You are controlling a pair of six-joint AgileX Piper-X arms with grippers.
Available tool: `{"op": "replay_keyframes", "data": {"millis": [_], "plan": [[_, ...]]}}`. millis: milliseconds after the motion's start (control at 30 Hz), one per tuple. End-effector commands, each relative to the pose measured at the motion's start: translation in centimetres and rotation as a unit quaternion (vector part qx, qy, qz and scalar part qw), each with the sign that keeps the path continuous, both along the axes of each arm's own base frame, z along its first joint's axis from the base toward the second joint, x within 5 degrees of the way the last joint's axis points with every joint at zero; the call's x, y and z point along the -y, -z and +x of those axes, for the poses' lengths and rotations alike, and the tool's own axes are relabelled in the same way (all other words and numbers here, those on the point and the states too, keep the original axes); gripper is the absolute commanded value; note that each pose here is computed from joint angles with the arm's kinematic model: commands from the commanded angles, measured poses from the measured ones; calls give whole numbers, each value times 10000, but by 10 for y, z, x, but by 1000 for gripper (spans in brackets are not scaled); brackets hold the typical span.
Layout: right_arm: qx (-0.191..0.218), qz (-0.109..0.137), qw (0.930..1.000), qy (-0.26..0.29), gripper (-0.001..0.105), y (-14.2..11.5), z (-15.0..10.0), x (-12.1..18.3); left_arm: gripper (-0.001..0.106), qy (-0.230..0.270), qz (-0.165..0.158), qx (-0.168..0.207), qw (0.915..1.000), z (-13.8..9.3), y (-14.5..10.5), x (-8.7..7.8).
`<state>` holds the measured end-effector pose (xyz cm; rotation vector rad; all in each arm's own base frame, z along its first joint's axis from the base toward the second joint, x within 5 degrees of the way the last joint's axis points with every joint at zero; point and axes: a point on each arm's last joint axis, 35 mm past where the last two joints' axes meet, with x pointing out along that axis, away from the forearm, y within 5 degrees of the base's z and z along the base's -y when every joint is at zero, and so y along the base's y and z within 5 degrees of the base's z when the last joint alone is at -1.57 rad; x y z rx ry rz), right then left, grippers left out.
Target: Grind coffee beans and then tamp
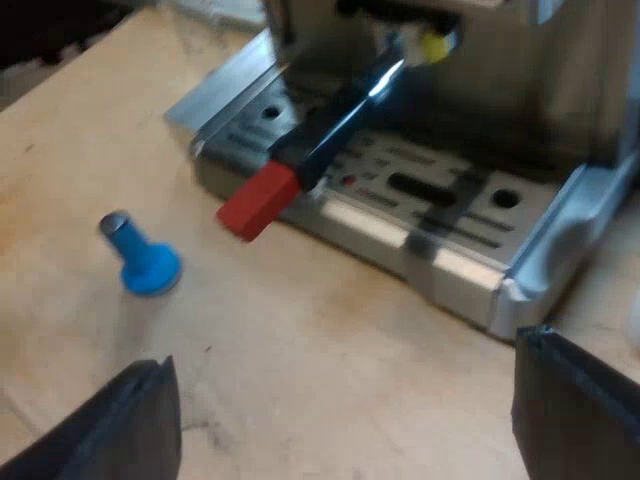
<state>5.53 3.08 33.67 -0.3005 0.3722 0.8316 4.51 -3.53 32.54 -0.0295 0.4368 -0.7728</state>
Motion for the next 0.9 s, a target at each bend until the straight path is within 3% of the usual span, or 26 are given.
{"op": "replay_keyframes", "data": {"millis": [33,333,533,700,900], "plan": [[58,-36,9997,-227,70,-3,4,-4,84,231,78,11,9997,4,-2,4],[152,-321,9963,-783,70,-3,20,-24,84,766,147,-371,9963,17,3,16],[129,-517,9913,-1202,70,0,24,-40,84,880,55,-301,9957,27,9,23],[49,-857,9839,-1567,70,7,25,-59,84,1383,-158,-427,9893,30,26,28],[57,-1172,9790,-1670,70,13,24,-80,84,1381,-59,-696,9880,33,50,30]]}}
